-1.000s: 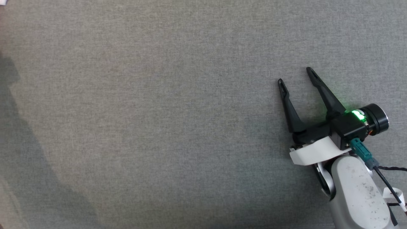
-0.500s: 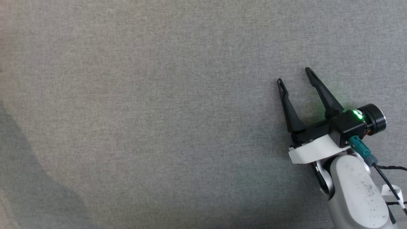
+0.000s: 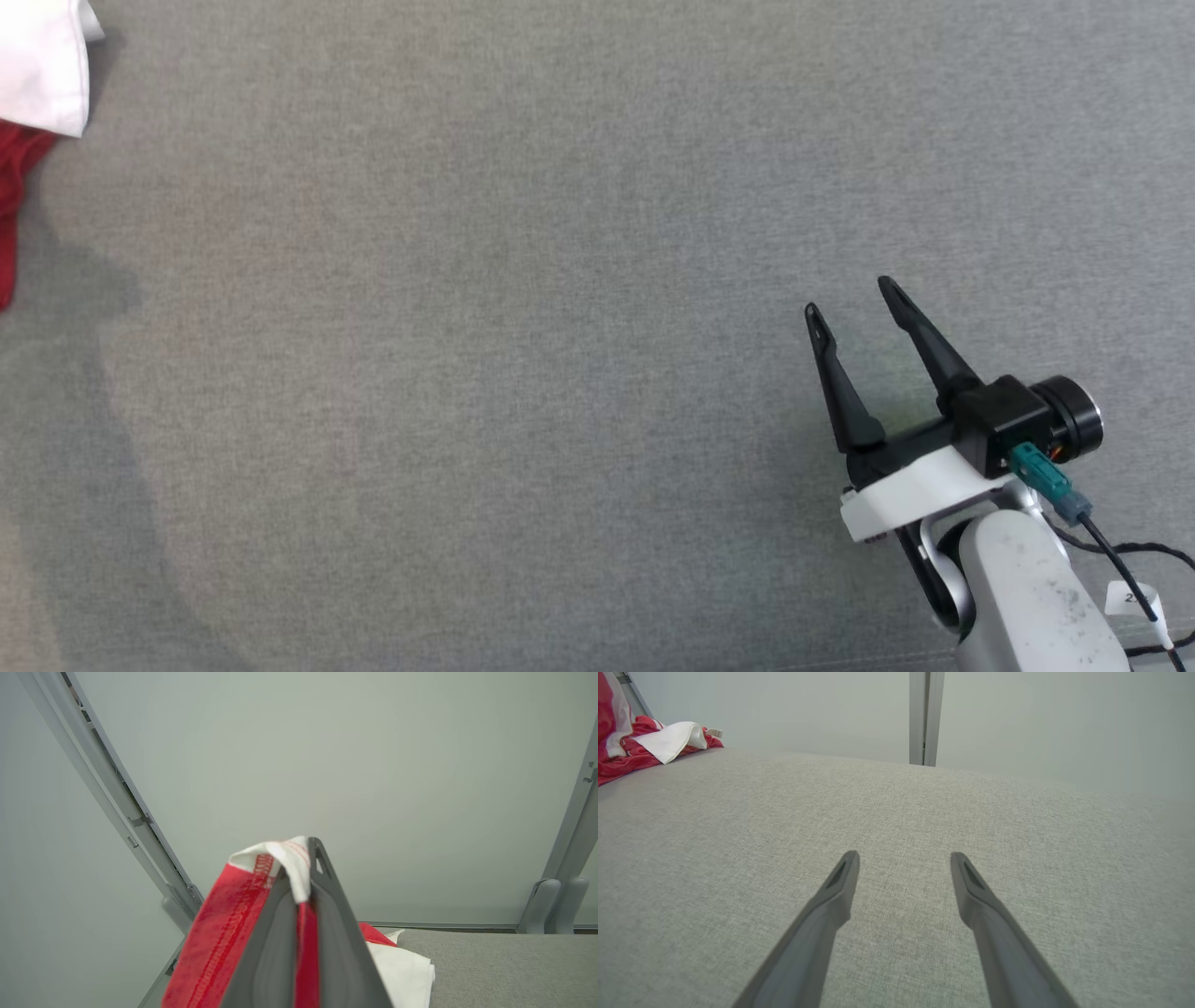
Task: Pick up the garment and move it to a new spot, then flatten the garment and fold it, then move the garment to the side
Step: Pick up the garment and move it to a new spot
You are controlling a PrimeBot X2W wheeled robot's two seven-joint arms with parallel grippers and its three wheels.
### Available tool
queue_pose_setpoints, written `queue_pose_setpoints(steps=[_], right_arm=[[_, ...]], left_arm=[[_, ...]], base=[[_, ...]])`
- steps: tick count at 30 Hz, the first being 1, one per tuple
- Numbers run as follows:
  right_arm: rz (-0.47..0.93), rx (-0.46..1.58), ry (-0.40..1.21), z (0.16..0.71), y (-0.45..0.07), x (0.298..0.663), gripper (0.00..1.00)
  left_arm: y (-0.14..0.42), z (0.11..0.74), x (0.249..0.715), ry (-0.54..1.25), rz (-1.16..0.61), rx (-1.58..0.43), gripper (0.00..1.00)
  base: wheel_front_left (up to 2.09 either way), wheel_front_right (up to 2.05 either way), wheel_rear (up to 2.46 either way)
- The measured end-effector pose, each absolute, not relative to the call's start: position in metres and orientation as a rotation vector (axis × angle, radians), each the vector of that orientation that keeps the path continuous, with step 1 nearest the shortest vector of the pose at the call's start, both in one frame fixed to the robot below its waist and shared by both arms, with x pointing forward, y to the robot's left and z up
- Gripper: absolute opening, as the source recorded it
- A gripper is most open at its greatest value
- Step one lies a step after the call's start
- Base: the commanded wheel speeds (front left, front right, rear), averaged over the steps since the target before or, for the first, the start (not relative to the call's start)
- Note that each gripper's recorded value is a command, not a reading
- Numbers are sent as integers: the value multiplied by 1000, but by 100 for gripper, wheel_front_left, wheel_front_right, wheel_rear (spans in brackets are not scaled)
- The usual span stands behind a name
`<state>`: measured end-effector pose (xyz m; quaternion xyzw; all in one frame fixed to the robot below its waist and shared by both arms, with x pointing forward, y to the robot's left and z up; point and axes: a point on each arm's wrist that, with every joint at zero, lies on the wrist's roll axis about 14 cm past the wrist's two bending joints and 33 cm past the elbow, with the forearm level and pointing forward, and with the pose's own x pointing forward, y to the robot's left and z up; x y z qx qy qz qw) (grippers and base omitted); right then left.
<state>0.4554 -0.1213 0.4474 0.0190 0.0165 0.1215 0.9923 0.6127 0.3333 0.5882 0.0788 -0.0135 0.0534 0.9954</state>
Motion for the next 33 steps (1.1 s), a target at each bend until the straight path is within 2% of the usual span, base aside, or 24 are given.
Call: queue_pose_setpoints(steps=[11, 20, 27, 33], right_arm=[[140, 45, -38, 490, -156, 401, 100], [-20, 24, -109, 517, -209, 363, 100], [-112, 14, -135, 526, -238, 348, 100], [-136, 20, -115, 520, -246, 349, 100]], left_arm=[[210, 718, 579, -282, -199, 221, 0], [42, 773, 524, -460, -600, 144, 0], [-61, 744, 474, -453, -878, 15, 0], [-79, 657, 467, -272, -926, -116, 0]], base=[[0, 0, 0], [0, 0, 0], [0, 0, 0], [0, 0, 0]])
